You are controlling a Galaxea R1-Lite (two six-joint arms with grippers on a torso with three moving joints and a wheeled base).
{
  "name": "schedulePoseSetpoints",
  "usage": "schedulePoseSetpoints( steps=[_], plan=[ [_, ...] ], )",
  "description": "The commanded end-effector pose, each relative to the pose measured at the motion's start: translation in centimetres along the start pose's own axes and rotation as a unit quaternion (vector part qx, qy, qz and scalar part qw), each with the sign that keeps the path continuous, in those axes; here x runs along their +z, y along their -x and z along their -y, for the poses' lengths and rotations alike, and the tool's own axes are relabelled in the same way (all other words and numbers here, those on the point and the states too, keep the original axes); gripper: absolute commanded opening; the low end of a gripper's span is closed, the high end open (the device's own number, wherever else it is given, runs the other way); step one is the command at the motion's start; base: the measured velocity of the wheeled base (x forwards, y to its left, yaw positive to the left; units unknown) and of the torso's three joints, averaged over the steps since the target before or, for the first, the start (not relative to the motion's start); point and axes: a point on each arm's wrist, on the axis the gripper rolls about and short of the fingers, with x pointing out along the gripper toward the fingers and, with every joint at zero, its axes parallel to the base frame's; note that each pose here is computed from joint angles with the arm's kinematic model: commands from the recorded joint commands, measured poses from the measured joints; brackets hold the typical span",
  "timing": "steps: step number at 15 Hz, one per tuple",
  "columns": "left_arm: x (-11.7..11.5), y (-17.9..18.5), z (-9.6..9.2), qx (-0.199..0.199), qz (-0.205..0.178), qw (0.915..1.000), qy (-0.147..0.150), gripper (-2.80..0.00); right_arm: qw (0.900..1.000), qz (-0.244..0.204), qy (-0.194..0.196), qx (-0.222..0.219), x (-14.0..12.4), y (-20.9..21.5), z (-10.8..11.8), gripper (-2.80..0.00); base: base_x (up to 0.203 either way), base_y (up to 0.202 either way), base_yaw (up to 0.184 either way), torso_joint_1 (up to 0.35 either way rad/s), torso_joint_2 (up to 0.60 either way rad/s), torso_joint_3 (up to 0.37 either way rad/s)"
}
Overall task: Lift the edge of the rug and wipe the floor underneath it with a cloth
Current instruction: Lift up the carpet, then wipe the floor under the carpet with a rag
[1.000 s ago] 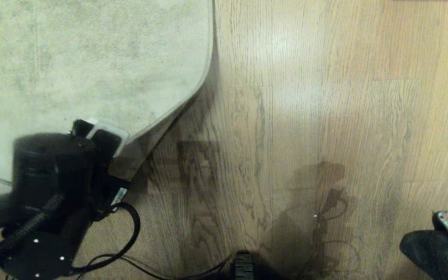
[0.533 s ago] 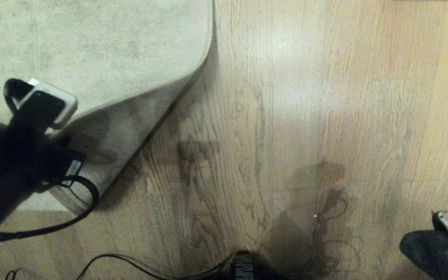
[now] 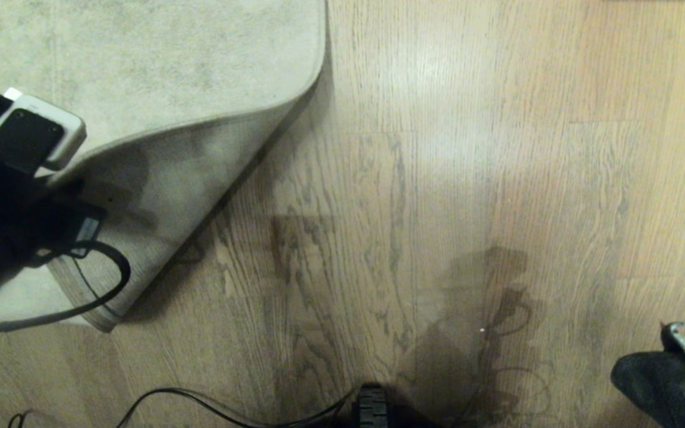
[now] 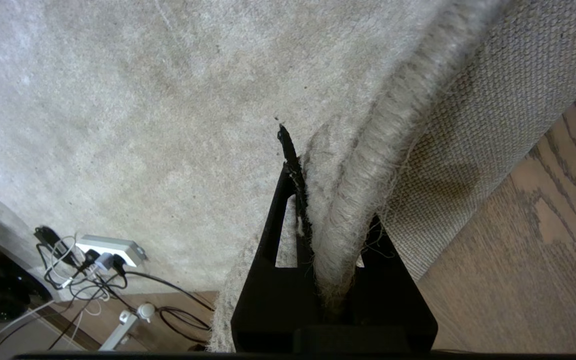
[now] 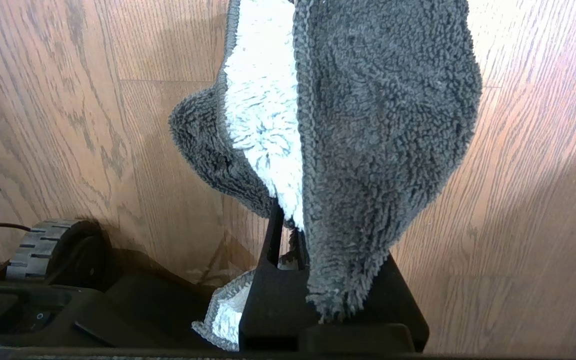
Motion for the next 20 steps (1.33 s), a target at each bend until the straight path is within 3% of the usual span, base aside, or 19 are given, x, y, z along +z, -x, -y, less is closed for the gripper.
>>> schedulePoseSetpoints(
  steps=[1, 20],
  plan=[
    [0.0, 0.0, -0.1, 0.003, 0.000, 1.0000, -0.002, -2.80, 1.000, 0.000, 0.000, 0.000, 0.0, 0.0, 0.0, -2.80, 0.000, 0.000, 0.000, 0.000, 0.00, 0.000],
    [-1.2, -0.1, 0.1, 0.013, -0.007, 0.9999, 0.004, -2.80, 1.000, 0.000, 0.000, 0.000, 0.0, 0.0, 0.0, -2.80, 0.000, 0.000, 0.000, 0.000, 0.00, 0.000]
  ],
)
